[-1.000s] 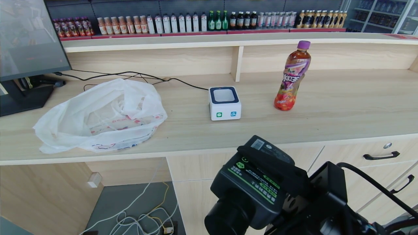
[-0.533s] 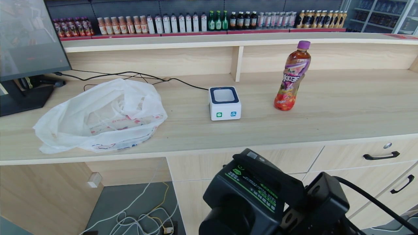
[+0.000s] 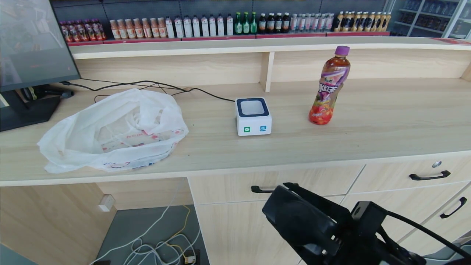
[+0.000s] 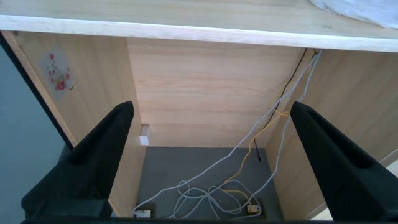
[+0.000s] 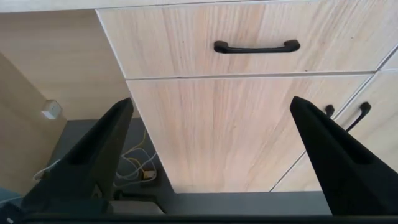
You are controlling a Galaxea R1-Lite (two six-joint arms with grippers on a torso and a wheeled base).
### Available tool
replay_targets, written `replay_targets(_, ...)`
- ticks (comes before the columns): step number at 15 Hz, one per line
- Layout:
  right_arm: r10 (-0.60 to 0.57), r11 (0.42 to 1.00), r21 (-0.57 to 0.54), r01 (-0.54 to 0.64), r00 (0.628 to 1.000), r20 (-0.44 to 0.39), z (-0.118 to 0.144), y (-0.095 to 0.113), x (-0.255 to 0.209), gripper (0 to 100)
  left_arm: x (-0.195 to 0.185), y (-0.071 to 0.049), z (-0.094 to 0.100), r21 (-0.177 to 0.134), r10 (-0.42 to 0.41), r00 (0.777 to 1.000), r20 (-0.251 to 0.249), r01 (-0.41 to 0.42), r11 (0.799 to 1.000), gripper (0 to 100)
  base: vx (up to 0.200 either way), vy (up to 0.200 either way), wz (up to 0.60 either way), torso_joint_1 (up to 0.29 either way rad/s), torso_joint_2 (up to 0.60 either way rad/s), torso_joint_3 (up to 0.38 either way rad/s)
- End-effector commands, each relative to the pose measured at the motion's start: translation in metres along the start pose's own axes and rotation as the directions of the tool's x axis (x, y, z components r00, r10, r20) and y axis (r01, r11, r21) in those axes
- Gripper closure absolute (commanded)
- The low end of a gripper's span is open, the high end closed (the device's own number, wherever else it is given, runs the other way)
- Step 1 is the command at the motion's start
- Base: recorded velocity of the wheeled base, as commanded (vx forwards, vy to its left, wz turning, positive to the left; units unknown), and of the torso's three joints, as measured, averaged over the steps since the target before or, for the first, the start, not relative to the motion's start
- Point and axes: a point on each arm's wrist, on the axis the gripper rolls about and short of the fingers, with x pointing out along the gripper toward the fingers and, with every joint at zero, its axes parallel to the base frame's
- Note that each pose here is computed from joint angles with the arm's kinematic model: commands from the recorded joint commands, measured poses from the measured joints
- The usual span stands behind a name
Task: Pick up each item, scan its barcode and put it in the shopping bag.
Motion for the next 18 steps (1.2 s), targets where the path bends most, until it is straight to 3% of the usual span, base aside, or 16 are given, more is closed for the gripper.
replay_targets(1,-0.007,1.0,0.004,0.006,0.998,0.063,-0.0018,0.0003,-0.0048,0,0.0,0.0,0.0,-0.001,0.0,1.0,0.0,0.0,1.0,0,0.0,0.0,0.0,0.0,0.0,0.0)
replay_targets(7,-0.007,1.0,0.011,0.006,0.998,0.065,-0.0018,0.0003,-0.0049,0,0.0,0.0,0.0,0.001,0.0,1.0,0.0,0.0,1.0,0,-0.167,0.0,0.0,0.005,0.0,0.002)
replay_targets(11,-0.007,1.0,0.01,0.006,0.998,0.065,-0.0018,0.0003,-0.0049,0,0.0,0.0,0.0,0.001,0.0,1.0,0.0,0.0,1.0,0,0.0,0.0,0.0,0.0,0.0,0.0)
replay_targets(18,-0.007,1.0,0.005,0.006,0.998,0.065,-0.0018,0.0003,-0.0049,0,0.0,0.0,-0.0002,0.002,0.0,1.0,-0.002,0.0,1.0,0,0.0,-0.2,0.0,0.008,0.01,0.003)
